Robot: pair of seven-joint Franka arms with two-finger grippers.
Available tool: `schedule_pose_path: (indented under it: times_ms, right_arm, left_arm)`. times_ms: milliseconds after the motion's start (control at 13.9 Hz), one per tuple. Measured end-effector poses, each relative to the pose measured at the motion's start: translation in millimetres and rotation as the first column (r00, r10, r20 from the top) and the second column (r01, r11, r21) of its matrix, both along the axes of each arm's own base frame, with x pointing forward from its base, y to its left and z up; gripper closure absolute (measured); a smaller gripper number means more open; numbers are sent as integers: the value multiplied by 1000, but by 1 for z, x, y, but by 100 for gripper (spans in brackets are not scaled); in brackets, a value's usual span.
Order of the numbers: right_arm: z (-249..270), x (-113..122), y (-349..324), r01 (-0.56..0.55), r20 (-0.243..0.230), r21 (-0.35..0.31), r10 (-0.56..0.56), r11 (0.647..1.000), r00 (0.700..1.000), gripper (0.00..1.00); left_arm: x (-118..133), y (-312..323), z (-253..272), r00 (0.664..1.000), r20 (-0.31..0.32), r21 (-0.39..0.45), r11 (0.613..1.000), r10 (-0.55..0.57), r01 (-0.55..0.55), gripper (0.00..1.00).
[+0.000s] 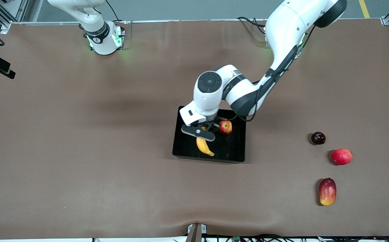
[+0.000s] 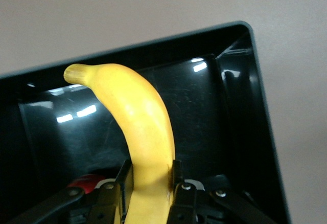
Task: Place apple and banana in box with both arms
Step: 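Lift the banana and carry it over the black box, then lower the banana into the box and open the left gripper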
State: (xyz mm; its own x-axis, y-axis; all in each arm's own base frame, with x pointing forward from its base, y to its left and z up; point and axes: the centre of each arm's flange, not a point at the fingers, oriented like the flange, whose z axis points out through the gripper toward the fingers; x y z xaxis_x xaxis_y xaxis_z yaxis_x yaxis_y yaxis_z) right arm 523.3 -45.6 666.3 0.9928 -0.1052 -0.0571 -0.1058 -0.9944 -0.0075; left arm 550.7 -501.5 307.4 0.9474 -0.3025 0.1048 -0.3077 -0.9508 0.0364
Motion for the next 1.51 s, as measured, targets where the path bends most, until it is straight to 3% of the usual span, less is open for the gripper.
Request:
schedule_pose_path:
  times_ms: [505, 938, 1154, 1370, 1514]
  right_arm:
    - [-1, 0, 1, -1, -2, 0, 1, 1000, 1000, 0]
    - [-1, 0, 1, -2, -4, 0, 2, 1000, 1000, 0]
    - [-2, 0, 1, -3, -5, 0, 3, 1000, 1000, 0]
    - [-2, 0, 2, -4, -7, 1, 4, 1000, 1000, 0]
    - [-2, 0, 3, -5, -8, 1, 5, 1000, 1000, 0]
  left_arm:
    - [-17, -17, -95, 999, -30, 51, 998, 27, -25, 66]
    - [-17, -18, -110, 999, -6, 64, 997, 36, -35, 62]
    - [-4, -14, -98, 997, 23, 41, 996, 73, -74, 36]
    - [28, 5, -32, 987, 92, 9, 991, 134, -135, 4]
    - [61, 51, 39, 968, 132, 14, 976, 214, -218, 0]
